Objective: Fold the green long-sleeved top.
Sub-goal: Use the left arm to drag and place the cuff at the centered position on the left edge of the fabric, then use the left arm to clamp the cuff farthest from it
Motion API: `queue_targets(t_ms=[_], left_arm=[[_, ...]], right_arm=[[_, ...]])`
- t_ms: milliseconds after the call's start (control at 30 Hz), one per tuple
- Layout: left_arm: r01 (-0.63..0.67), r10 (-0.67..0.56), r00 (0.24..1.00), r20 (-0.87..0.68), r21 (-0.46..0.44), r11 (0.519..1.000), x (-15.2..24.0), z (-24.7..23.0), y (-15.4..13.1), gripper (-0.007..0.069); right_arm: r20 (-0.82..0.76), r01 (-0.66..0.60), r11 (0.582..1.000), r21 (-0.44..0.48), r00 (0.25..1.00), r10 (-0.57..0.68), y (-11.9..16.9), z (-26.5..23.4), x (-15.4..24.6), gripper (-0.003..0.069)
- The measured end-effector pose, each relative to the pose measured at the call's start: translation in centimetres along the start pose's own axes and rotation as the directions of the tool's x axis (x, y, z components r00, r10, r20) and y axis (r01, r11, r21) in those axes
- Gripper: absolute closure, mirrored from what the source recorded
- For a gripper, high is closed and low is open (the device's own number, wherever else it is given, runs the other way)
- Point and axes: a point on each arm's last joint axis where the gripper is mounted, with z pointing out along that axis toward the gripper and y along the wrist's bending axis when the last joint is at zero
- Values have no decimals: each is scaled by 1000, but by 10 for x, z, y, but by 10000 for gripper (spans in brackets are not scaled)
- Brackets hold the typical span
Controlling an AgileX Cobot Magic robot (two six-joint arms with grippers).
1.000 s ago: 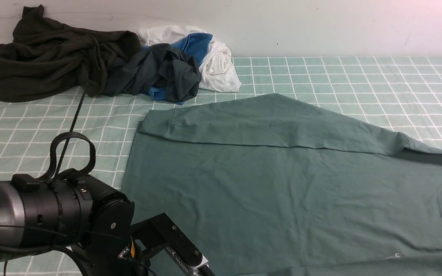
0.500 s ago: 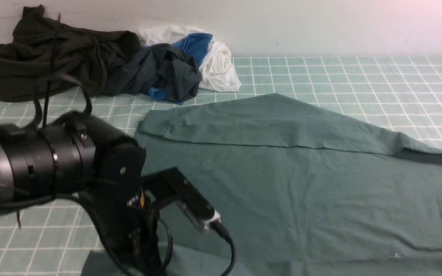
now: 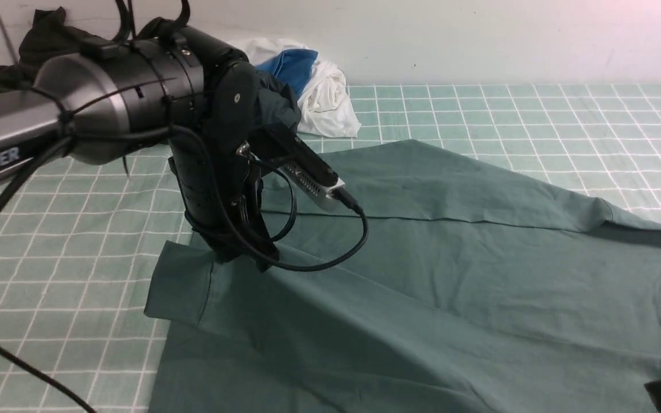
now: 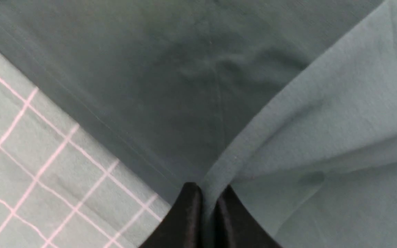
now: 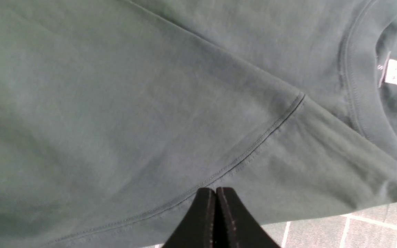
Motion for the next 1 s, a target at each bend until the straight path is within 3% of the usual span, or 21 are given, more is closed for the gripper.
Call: queue_targets(t_ms=[233,400,433,533,767,1000], left_arm=[[53,-53,998,-25,7,999,-12,27,23,503],[116,-117,993,3,16,993,-16,26,38,326],[164,-164,986,24,21,986,-17,23,46,263],[260,-261,964,52,32,965,-18,21,65,182],[473,-482,868,121,96,876,-22,55,124,143],[551,-567,797,208,131,824,-35,106,145,143]], right_arm=[[-1,3,1000,1,1000,-3,0,0,0,673],[18,28,999,20,999,-29,-2,-3,-4,673],[39,31,999,25,999,-32,-3,-7,-9,673],[87,28,999,30,996,-30,-5,-18,-19,673],[217,19,999,40,976,-27,-8,-45,-42,673],[226,19,999,38,974,-27,-8,-45,-44,673]])
